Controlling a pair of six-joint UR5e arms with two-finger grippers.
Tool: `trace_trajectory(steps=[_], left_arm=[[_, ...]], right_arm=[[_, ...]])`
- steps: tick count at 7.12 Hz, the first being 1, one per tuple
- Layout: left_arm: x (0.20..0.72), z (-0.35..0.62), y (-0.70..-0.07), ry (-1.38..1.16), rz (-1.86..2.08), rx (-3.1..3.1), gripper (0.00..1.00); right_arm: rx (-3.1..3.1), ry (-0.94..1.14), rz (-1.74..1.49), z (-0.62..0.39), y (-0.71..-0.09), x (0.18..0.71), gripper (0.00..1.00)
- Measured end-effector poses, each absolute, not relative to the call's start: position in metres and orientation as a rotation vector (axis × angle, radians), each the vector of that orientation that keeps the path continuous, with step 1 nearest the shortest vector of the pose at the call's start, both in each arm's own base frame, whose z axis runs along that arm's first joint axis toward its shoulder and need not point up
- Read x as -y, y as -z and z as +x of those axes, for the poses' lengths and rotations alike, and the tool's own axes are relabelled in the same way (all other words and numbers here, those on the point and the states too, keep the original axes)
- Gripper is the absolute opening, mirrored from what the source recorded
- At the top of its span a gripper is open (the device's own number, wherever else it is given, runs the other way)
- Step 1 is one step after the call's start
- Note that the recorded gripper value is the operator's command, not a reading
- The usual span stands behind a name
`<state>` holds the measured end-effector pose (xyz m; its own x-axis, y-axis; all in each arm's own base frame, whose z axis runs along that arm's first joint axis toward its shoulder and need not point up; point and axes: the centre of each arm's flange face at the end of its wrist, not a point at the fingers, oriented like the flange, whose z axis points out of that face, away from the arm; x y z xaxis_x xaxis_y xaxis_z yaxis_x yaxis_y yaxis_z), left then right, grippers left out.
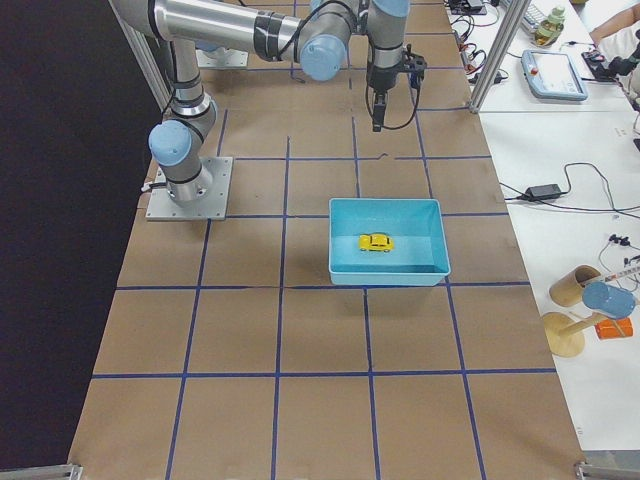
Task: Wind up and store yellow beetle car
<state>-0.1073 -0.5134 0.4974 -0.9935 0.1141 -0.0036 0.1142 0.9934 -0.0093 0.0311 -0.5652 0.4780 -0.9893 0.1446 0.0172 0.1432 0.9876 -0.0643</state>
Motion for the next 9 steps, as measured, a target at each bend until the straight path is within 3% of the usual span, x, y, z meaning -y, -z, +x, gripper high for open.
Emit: trace_trajectory(steps=[9], left_arm=[[0.513, -0.107, -0.497, 0.015, 0.182, -3.133, 0.99]], right_arm=[[3.126, -0.059, -0.250, 0.107, -0.487, 0.568, 1.00]])
